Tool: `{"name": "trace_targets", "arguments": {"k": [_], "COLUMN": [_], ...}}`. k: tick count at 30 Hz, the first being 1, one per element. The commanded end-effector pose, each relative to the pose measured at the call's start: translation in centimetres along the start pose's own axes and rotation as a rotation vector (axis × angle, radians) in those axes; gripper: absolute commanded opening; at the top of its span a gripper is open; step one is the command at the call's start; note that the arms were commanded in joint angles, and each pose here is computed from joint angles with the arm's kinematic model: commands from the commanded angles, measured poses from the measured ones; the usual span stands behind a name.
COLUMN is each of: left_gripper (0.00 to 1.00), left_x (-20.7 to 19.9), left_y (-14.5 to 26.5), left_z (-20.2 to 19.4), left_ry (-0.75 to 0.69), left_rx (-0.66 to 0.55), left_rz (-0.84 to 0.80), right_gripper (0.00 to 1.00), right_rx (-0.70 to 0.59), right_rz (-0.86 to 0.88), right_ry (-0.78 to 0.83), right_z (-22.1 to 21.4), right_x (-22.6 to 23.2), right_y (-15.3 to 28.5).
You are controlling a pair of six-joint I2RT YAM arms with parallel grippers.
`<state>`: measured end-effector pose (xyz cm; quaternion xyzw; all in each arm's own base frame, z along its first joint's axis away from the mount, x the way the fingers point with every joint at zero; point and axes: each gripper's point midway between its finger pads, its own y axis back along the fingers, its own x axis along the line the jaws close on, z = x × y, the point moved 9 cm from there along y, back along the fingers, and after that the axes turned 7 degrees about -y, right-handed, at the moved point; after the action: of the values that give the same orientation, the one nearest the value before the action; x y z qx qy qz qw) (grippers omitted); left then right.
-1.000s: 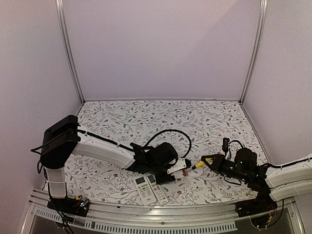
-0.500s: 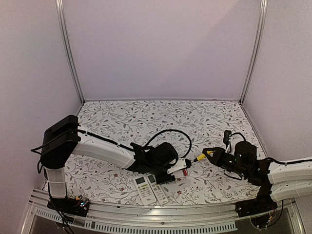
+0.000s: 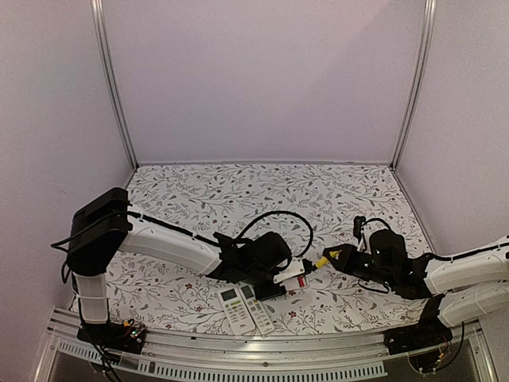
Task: Unload the batteries from the remote control
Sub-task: Remove the battery from the remote control.
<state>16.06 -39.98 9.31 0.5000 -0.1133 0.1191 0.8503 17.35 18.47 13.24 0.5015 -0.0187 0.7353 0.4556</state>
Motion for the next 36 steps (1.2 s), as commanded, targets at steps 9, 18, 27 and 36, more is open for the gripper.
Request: {"name": "trace_targets", "arguments": {"k": [9,18,27,36], "left_gripper": [0.35,0.34,0.35,0.34], "left_x": [-0.5,-0.3,-0.2,1.4], "left_y": [-1.2,-1.1,-1.2,0.3], "left_z": [-0.4,-0.4,-0.5,2.7], "left_ry": [-0.034,-0.037,-0.037,0.099], "left_rx": [0.055,0.062,0.073,-0.019], "left_rz": [-0.005,0.014,0.027,-0.039], "right_gripper": [0.0,0.0,0.0,0.0], "right_rx": [0.031,0.004,-0.031,-0.123], "right_rz": [0.225,0.202,0.159,0.053], "right_ry": [-0.112,-0.105,-0.093,-0.069], "right_z": [0.2,0.6,1.0,2.2], "right_x": [2.2,2.0,1.5,1.2], "right_y": [0.9,1.9,2.9,3.9]}}
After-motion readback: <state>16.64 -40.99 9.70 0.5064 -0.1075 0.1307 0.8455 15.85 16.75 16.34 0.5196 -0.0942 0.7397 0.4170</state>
